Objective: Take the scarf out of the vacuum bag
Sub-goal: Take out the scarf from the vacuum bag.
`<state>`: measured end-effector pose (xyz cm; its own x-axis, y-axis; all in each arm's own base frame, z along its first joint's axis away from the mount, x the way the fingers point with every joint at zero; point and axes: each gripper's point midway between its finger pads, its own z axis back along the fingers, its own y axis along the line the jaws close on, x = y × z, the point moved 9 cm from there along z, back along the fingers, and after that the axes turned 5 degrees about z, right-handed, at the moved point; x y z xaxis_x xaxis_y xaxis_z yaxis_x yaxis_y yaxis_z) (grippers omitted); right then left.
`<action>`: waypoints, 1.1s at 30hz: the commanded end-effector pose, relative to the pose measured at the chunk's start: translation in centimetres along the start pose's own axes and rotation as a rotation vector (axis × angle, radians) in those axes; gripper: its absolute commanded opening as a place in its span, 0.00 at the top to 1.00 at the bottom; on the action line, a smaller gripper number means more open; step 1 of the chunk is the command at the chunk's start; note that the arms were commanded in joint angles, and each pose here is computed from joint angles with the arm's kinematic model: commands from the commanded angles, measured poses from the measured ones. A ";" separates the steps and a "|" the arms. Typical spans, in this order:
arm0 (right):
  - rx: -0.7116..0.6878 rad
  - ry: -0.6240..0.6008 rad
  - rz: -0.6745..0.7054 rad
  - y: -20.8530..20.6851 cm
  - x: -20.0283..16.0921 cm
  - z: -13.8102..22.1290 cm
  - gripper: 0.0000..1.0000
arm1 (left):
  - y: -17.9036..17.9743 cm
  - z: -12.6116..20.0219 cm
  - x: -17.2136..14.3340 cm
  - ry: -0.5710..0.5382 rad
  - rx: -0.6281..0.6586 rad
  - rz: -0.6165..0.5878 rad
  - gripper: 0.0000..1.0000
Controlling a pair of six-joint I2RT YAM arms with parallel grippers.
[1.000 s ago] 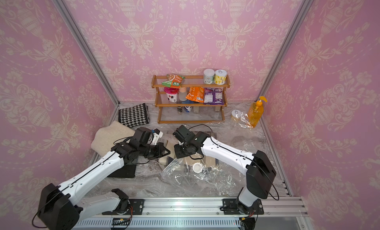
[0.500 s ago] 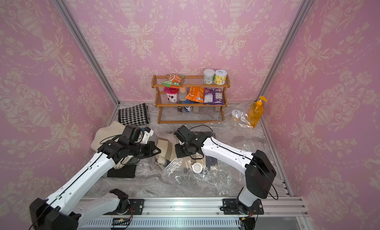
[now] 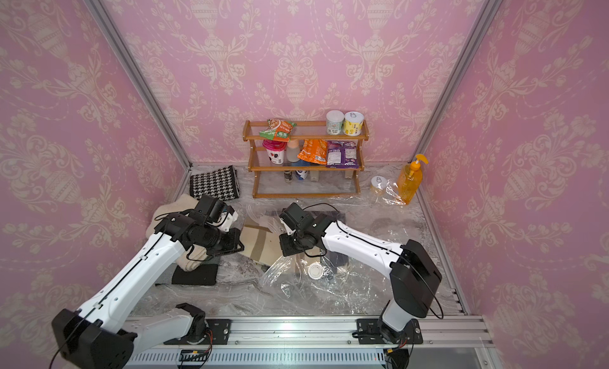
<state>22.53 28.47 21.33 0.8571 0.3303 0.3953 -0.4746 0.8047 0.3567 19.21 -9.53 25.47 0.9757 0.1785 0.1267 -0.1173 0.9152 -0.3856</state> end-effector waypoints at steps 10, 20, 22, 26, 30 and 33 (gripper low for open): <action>0.029 0.027 0.108 -0.2 0.1 -1.9 0.91 | 4.4 1.8 -1.5 0.103 0.560 0.036 1.00; 0.043 0.039 0.106 -0.6 -0.3 -2.8 0.91 | 3.3 1.6 1.3 0.065 0.797 -0.073 1.00; 0.044 0.043 0.104 -0.6 -0.4 -3.0 0.91 | 2.6 2.5 2.1 0.008 0.820 -0.108 1.00; 0.035 0.049 0.101 -1.0 -0.4 -3.1 0.91 | 1.0 5.2 3.5 -0.153 0.879 -0.193 1.00; 0.030 0.036 0.089 -1.6 -0.2 -2.8 0.91 | 0.6 7.4 4.2 -0.273 0.935 -0.248 1.00; 0.025 0.030 0.080 -2.0 0.0 -2.5 0.91 | 0.6 8.7 4.7 -0.352 0.991 -0.291 1.00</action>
<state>23.70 28.72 18.92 0.8262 0.4004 0.3962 -0.5412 0.7595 0.3609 22.44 -6.42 31.35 0.9401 -0.0500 0.3372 -0.1220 0.8743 0.4698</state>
